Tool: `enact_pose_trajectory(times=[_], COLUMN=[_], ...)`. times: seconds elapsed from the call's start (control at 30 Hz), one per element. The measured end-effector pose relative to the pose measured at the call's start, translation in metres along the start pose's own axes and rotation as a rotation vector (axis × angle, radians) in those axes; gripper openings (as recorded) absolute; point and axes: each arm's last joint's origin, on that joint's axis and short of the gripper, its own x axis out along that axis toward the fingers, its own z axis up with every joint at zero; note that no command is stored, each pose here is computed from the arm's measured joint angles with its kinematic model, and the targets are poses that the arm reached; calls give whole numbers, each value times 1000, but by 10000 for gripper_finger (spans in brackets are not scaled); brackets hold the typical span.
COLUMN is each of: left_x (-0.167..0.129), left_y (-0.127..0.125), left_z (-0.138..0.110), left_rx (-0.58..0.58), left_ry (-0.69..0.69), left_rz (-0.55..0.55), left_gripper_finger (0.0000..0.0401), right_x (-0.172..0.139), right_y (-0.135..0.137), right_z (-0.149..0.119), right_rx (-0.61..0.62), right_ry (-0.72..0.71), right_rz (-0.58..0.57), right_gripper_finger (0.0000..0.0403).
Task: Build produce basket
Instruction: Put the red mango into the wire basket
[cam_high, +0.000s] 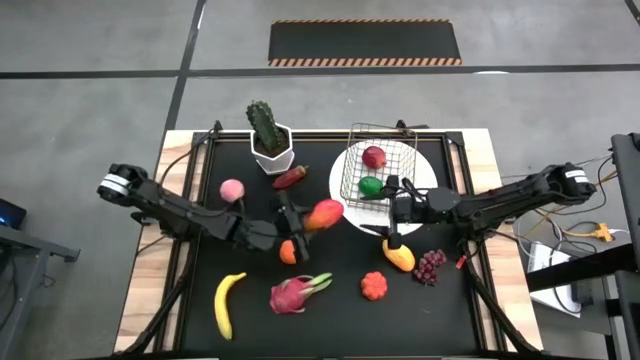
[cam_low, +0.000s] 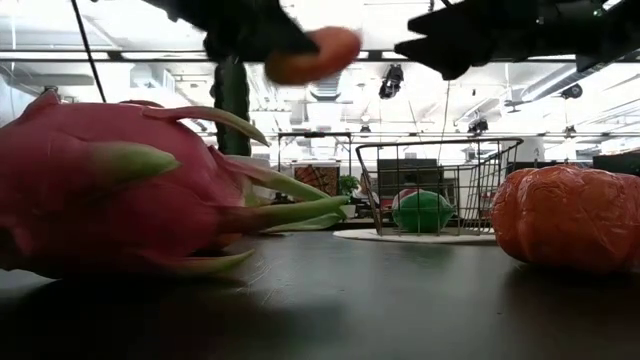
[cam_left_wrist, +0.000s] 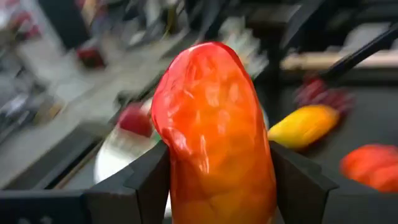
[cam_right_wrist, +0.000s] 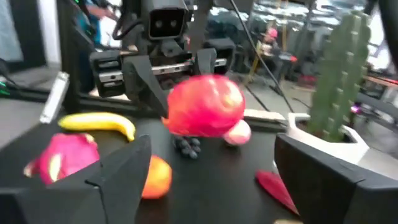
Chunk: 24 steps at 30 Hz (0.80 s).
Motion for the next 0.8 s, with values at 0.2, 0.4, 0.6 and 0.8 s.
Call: enact_pose_trajectory(times=[0.2, 0.4, 0.6, 0.8], left_x=[8, 16, 20, 22], left_y=[-13, -16, -19, -20], left_z=[4, 3, 4, 3], left_rx=[65, 71, 53, 49], left_ry=[-171, -262, -354, -376], left_rz=[-103, -81, -74, -69], left_gripper_finger=[212, 212, 212, 212], right_x=[16, 28, 50, 65], right_y=[5, 8, 8, 8], right_z=[-2, 2, 6, 11], right_rx=[56, 80, 84, 101], right_ry=[-199, -404, -453, -468], right_rz=[106, 162, 141, 143], right_gripper_finger=[348, 340, 328, 325])
